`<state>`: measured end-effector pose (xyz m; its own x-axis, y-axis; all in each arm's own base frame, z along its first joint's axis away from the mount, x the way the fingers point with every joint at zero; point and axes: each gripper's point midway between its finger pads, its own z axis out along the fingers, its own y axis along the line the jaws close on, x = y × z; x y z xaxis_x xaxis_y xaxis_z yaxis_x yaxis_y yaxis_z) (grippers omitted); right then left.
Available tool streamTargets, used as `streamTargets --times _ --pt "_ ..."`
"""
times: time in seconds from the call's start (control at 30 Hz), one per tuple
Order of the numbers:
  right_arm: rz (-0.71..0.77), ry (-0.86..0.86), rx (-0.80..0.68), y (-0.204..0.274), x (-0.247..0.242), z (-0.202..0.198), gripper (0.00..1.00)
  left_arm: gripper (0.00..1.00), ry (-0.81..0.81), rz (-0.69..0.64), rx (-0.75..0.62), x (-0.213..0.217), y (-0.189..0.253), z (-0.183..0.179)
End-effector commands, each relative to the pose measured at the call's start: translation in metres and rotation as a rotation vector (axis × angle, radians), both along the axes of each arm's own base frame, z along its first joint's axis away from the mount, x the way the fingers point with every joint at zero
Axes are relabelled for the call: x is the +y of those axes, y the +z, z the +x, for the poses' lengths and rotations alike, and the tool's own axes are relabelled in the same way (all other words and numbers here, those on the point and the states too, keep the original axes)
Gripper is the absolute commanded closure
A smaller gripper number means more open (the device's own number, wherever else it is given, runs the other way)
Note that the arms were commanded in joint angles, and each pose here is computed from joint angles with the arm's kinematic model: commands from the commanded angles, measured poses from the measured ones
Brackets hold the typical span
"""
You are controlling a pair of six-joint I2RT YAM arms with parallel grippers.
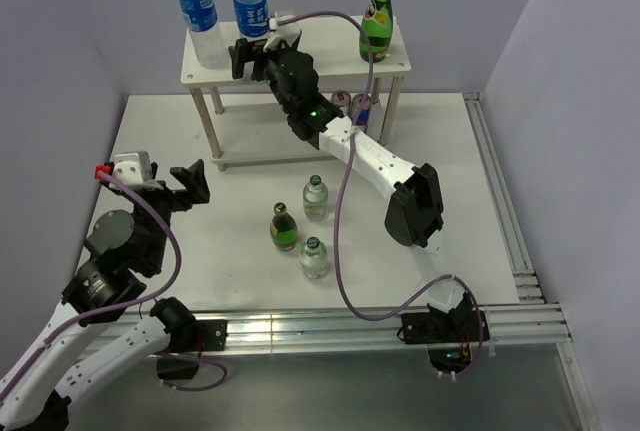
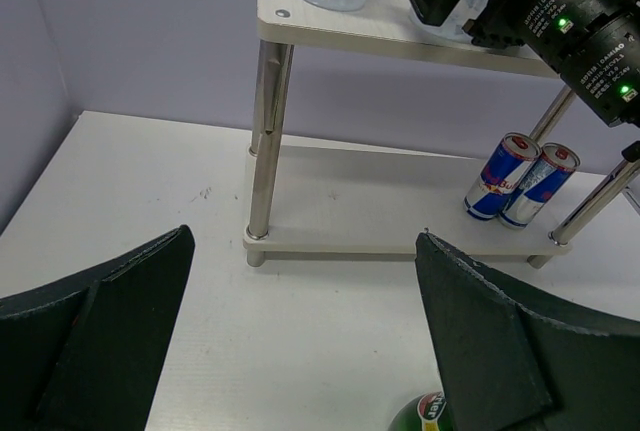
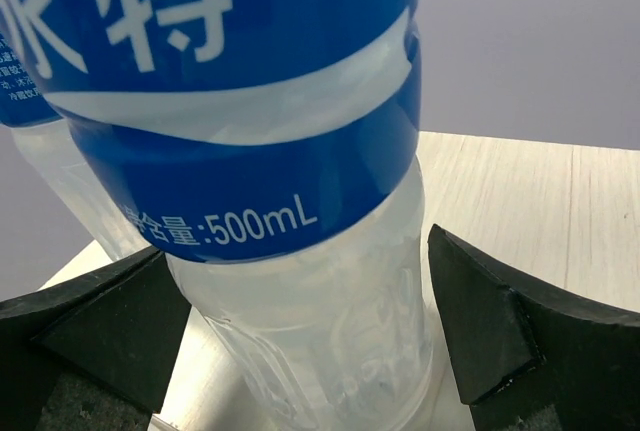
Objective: Place and organize the beverage onto the shelf
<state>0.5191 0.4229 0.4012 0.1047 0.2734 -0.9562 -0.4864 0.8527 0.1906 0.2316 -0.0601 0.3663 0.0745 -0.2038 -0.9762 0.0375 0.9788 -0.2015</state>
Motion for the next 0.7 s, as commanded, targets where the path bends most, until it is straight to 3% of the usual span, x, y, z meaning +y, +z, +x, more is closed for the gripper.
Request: streamTargets --times 0.0,0.67 --pt "0.055 0.008 -0.028 0.033 -0.005 -0.012 0.00 0.01 -0.014 -0.028 -0.033 0.000 0.009 -0.003" --pt "0.002 -0.032 -0.001 0.017 -0.022 -0.049 0.00 0.01 -0.016 -0.039 -0.043 0.001 0.012 -0.005"
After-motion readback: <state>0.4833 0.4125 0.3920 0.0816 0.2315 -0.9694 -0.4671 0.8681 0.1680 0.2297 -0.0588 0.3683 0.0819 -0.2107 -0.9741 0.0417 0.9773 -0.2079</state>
